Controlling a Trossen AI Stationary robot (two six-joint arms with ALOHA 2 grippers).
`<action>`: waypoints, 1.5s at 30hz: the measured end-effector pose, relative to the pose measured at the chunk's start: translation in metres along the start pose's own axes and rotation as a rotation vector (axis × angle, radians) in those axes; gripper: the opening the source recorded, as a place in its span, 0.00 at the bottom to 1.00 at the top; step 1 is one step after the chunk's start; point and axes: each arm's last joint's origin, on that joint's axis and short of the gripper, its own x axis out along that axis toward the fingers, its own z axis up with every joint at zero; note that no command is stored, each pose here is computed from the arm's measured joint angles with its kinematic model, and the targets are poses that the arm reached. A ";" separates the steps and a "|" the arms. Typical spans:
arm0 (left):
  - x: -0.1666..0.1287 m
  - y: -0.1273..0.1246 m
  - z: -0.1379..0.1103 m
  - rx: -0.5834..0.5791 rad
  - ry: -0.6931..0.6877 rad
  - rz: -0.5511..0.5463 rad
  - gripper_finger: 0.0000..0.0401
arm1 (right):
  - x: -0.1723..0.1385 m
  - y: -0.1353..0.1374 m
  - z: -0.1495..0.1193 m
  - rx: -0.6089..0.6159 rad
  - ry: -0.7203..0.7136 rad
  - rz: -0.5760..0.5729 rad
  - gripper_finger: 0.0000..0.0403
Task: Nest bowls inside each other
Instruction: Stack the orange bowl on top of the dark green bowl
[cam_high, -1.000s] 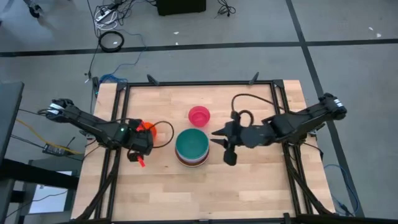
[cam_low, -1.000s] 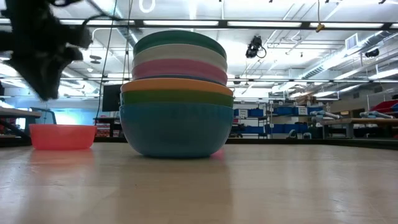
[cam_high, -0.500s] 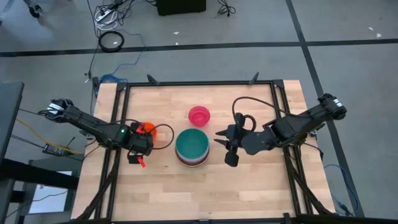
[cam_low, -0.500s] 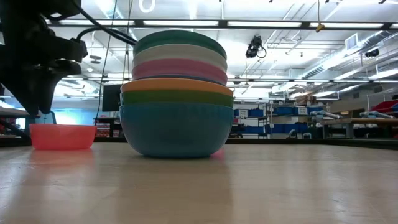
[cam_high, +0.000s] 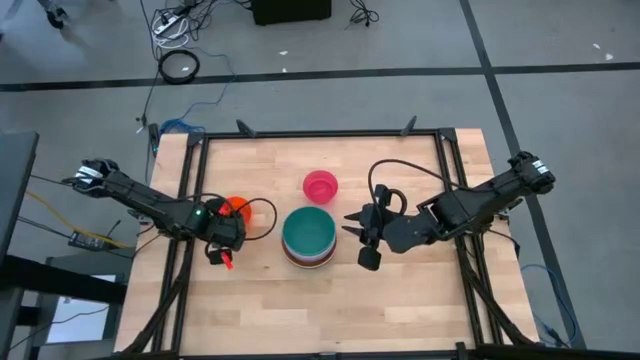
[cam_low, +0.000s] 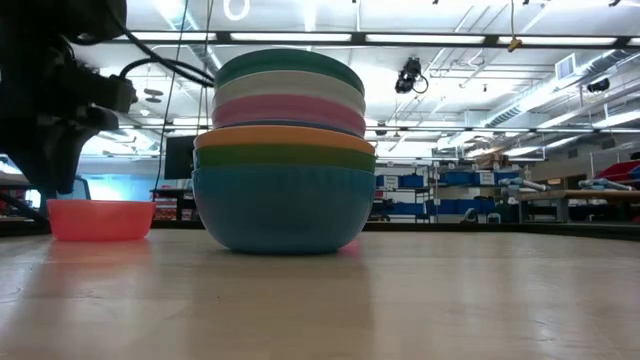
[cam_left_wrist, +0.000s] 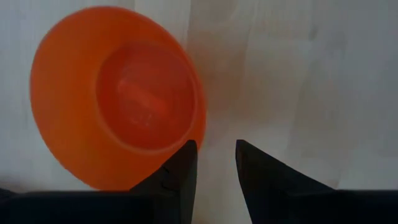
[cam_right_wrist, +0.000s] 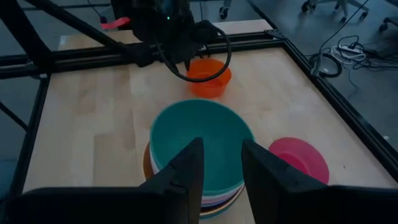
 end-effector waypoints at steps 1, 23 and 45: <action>0.001 0.000 0.000 -0.004 -0.001 0.006 0.30 | 0.000 0.000 0.000 0.000 0.000 0.000 0.24; 0.017 0.002 0.000 -0.161 -0.070 0.031 0.30 | 0.000 0.000 0.000 -0.002 0.002 0.000 0.24; 0.047 -0.004 -0.006 -0.223 -0.183 -0.033 0.02 | 0.000 0.000 0.000 -0.005 0.004 -0.001 0.23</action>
